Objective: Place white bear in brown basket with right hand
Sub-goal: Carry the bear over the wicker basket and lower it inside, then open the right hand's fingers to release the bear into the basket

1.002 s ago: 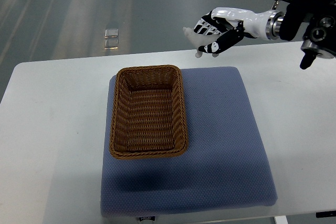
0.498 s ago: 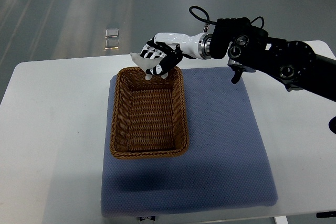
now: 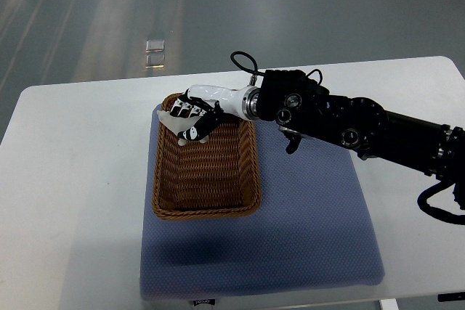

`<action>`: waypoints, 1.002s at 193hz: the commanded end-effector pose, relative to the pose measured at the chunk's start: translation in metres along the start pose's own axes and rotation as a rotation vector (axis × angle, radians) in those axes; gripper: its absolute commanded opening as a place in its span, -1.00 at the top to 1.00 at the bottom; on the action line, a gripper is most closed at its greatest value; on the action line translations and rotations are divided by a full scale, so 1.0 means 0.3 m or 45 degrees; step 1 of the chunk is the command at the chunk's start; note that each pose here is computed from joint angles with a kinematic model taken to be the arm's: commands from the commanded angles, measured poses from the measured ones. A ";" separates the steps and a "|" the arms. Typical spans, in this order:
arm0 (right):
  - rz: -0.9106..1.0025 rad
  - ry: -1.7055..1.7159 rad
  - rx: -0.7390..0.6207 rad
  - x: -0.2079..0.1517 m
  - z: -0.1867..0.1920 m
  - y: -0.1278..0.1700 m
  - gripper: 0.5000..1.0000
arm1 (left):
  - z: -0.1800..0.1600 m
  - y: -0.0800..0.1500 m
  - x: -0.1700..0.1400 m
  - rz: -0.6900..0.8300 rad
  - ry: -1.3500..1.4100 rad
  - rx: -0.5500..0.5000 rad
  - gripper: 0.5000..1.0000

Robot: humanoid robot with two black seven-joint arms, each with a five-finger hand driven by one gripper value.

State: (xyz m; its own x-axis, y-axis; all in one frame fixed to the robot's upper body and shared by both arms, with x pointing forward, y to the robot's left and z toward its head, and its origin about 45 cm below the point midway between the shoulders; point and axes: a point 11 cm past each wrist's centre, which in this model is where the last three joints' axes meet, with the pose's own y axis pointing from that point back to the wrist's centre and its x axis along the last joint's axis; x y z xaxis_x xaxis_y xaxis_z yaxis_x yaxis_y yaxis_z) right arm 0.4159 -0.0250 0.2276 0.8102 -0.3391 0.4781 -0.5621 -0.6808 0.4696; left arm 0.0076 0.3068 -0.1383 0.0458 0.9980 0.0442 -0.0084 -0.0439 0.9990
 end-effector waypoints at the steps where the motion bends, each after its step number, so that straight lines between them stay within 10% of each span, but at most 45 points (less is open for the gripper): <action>1: -0.010 -0.003 -0.013 -0.026 0.021 -0.010 0.83 | 0.001 0.000 0.000 0.000 0.002 -0.001 -1.00; 120: -0.027 0.035 -0.061 -0.096 0.102 -0.023 0.56 | -0.002 0.000 0.000 0.000 0.000 0.001 -1.00; 193: -0.027 0.026 -0.072 -0.099 0.120 -0.019 -0.09 | 0.001 0.000 -0.001 -0.002 -0.001 -0.001 -1.00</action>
State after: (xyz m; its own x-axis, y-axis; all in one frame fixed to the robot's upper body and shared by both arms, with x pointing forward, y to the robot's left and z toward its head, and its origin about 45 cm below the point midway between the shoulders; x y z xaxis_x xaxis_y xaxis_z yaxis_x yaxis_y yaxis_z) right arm 0.4010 -0.0342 0.1843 0.8189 -0.3109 0.4825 -0.5535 -0.6501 0.5206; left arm 0.0075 0.3067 -0.1383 0.0461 0.9980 0.0440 -0.0085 -0.0436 0.9990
